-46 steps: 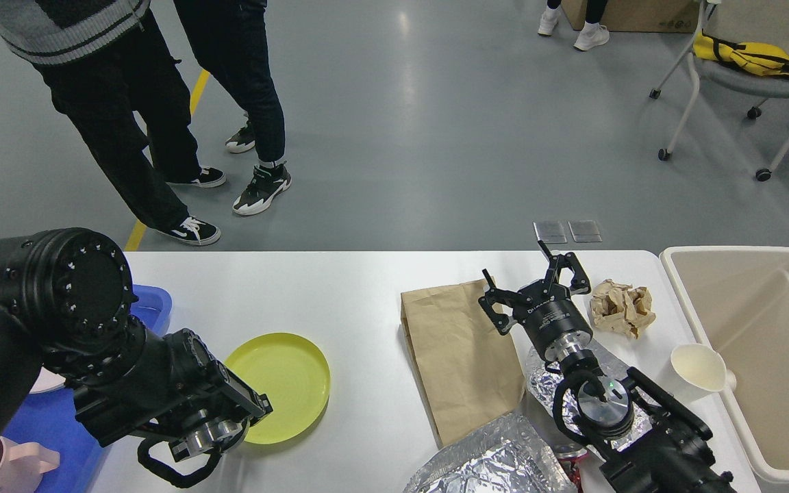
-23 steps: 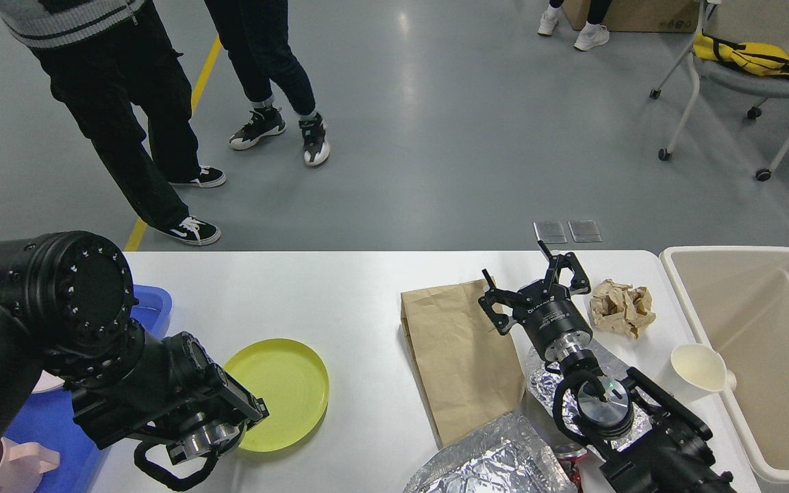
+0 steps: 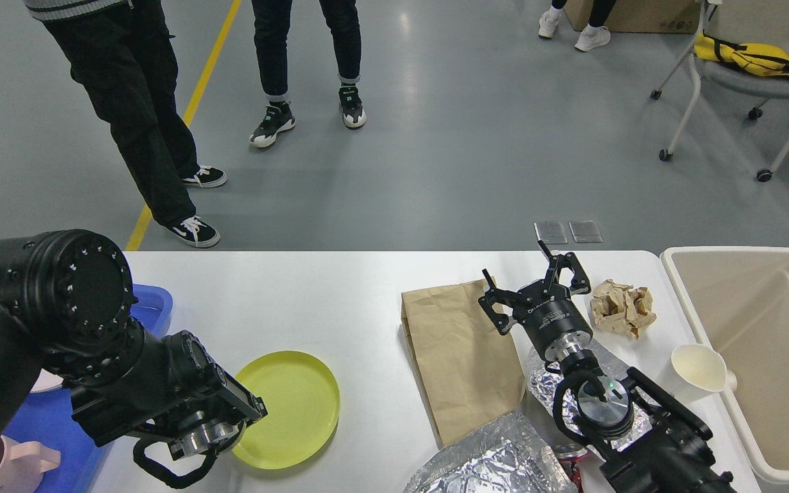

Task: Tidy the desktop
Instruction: 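Grasp the rim of the yellow plate with the left gripper, then lift the yellow plate and carry it over the blue tray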

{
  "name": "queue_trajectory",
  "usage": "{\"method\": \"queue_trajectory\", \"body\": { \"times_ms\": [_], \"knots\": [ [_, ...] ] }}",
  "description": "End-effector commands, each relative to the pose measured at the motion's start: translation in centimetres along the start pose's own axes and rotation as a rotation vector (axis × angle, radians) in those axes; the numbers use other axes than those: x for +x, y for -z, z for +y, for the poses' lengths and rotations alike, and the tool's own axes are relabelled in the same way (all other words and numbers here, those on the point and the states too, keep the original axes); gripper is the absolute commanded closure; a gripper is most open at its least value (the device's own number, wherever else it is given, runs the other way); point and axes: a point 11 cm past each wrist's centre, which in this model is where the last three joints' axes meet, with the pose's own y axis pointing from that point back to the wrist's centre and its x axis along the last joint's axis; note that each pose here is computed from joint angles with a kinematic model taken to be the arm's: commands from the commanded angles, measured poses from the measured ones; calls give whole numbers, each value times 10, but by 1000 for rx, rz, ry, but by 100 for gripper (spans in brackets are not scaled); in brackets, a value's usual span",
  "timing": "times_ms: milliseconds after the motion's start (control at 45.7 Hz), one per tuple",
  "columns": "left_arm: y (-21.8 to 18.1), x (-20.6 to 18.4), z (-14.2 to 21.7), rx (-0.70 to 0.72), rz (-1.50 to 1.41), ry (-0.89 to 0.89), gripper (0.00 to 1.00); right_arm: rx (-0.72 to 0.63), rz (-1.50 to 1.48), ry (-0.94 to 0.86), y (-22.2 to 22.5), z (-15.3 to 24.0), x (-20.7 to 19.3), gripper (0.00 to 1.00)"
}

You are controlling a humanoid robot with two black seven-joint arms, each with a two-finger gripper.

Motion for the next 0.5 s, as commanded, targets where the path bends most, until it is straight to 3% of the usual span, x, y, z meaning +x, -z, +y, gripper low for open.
{"method": "queue_trajectory", "body": {
  "times_ms": [0,219,482],
  "knots": [
    [0,9,5,7,5,-10,100,-1,0,1,0,0,0,0],
    [-12,46,53,-27,-73,73,100,0,0,1,0,0,0,0],
    [-24,112,166,-150,-138,191,100,0,-1,0,-1,0,0,0]
  ]
}}
